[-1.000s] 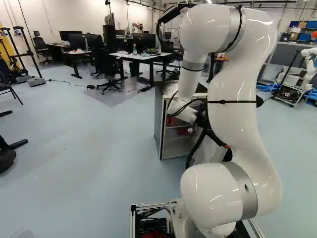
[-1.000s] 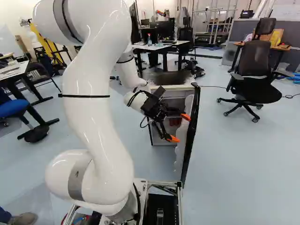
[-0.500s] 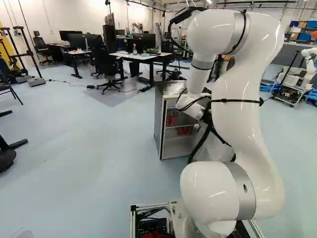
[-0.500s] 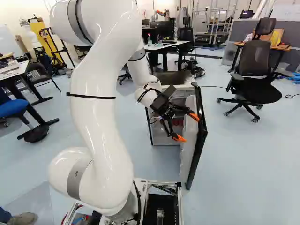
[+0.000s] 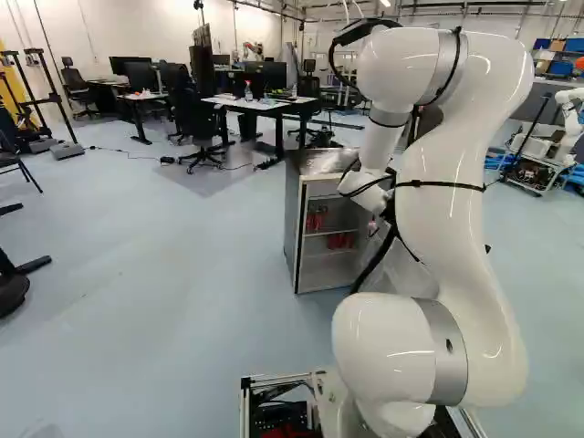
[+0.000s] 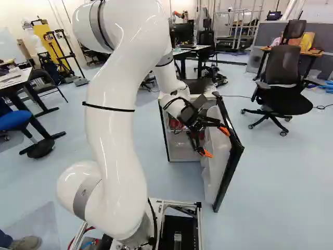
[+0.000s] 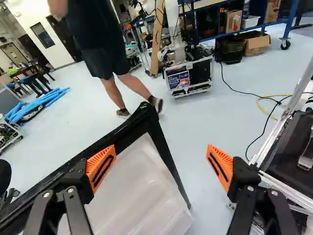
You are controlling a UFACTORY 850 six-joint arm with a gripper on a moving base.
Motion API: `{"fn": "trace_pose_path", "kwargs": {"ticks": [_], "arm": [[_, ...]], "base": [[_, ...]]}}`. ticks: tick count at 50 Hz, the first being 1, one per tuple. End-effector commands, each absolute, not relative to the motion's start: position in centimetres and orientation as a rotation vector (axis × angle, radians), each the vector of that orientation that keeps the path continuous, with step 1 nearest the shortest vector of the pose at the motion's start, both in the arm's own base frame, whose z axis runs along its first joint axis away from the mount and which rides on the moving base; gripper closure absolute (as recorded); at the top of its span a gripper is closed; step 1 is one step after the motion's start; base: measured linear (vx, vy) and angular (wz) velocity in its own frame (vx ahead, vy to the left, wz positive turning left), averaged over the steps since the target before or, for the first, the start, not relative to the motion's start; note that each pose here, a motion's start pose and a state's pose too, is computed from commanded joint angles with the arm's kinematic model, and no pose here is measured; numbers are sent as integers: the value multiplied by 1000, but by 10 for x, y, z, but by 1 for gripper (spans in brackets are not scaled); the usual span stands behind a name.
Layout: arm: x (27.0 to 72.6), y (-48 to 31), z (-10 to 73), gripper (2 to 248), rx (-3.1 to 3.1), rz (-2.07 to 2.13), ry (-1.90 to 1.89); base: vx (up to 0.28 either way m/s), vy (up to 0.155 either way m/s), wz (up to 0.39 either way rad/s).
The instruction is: Grab a drink from the fridge
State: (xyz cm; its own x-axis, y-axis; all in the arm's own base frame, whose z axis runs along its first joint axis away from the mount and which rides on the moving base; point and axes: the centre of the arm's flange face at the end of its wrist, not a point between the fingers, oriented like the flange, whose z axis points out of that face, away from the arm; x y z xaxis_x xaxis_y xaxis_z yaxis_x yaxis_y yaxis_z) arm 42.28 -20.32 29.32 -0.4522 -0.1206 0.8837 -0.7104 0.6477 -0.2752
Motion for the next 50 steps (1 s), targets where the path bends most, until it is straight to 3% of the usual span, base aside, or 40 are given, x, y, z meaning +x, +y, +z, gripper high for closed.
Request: {"fn": "trace_pose_path", "kwargs": {"ticks": [50], "arm": [[448, -323, 305, 3, 448, 837, -2034]], "base": [[0, 0, 0]]}}
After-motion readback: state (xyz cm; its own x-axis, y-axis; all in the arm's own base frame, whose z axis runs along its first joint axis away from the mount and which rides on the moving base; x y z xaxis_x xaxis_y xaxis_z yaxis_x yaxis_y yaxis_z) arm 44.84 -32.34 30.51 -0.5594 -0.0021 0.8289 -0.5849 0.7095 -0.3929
